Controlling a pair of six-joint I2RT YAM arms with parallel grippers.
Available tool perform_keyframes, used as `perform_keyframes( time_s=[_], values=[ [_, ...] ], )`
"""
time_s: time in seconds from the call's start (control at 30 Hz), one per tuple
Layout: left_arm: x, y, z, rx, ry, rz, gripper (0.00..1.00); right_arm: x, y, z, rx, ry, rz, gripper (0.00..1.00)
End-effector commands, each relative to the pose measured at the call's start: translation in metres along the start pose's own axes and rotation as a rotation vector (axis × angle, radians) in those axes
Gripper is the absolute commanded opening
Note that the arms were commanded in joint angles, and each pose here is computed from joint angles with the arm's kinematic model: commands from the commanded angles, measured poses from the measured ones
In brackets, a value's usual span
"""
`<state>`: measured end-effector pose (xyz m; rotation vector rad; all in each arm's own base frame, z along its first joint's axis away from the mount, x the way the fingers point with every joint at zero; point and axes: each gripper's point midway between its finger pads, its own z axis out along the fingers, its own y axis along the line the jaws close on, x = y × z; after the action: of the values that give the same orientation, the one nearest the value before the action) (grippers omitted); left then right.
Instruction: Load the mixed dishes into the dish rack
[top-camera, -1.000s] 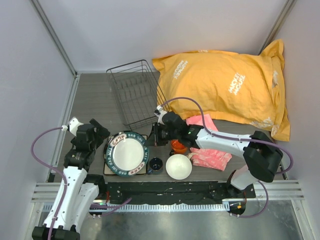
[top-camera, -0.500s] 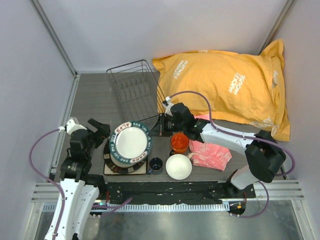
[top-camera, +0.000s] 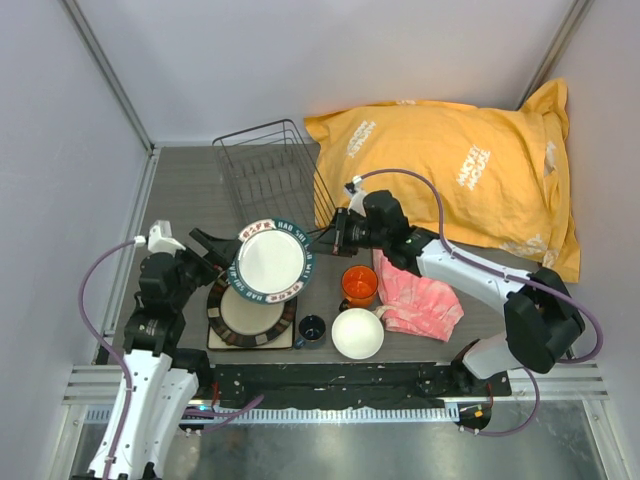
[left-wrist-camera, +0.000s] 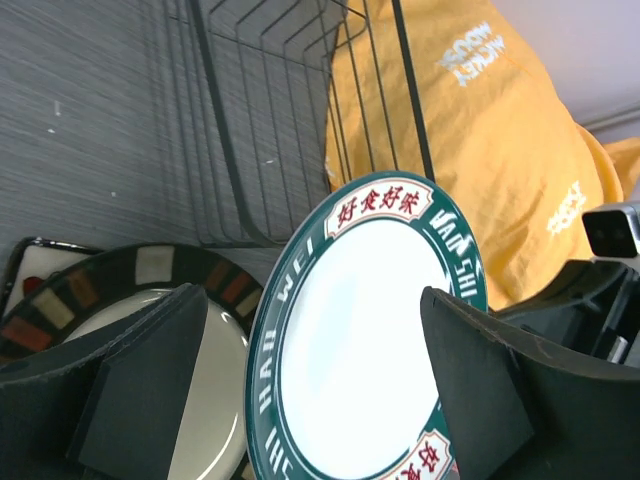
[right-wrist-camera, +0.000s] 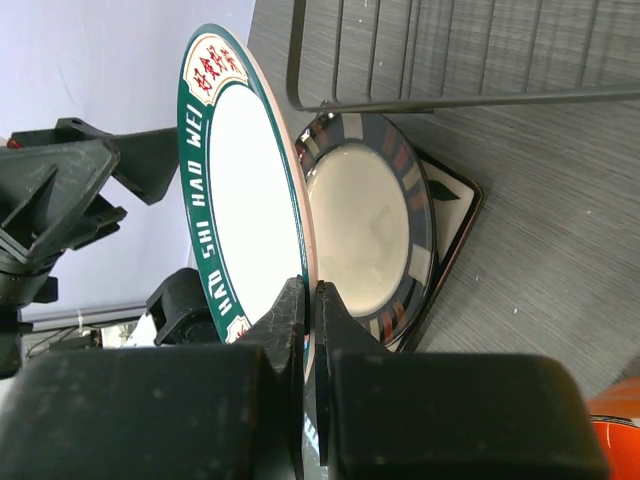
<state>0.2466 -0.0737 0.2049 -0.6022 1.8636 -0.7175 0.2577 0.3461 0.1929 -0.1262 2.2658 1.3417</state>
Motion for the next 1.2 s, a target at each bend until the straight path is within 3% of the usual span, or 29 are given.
perform_keyframes(
  time_s=[0.0,0.37,0.47,0.6,0.77,0.87,0.93,1.0,1.07,1.1,1.17],
  values=[
    [-0.004,-0.026,0.000,0.133,-0.002,0.010,0.92,-0.037,0.060,-0.023,-0.185,-0.094,-0.046,0.01],
    [0.010,-0.029,0.007,0.196,0.049,-0.016,0.77,-0.041,0.070,-0.030,-0.300,-0.096,0.018,0.01],
    [0.012,-0.030,0.009,0.199,0.061,-0.013,0.66,-0.043,0.070,-0.030,-0.303,-0.098,0.019,0.01],
    [0.011,-0.031,0.009,0.206,0.057,-0.011,0.44,-0.042,0.067,-0.029,-0.294,-0.096,0.017,0.01],
    [0.011,-0.031,0.009,0.206,0.059,-0.011,0.26,-0.042,0.061,-0.027,-0.259,-0.106,0.008,0.01],
    [0.013,-0.030,0.009,0.204,0.068,-0.010,0.03,-0.041,0.056,-0.027,-0.240,-0.108,0.004,0.01],
    [0.013,-0.032,0.009,0.213,0.069,-0.010,0.00,-0.040,0.055,-0.026,-0.236,-0.105,0.004,0.01],
    [0.013,-0.033,0.009,0.221,0.070,-0.011,0.00,-0.039,0.052,-0.024,-0.234,-0.097,0.009,0.08],
    [0.011,-0.038,0.007,0.238,0.065,-0.010,0.00,-0.034,0.049,-0.021,-0.239,-0.079,0.022,0.19],
    [0.009,-0.040,0.007,0.245,0.059,-0.011,0.00,-0.034,0.049,-0.019,-0.247,-0.081,0.025,0.30],
    [0.008,-0.044,0.006,0.260,0.060,-0.013,0.00,-0.030,0.045,-0.017,-0.251,-0.071,0.043,0.38]
  ],
)
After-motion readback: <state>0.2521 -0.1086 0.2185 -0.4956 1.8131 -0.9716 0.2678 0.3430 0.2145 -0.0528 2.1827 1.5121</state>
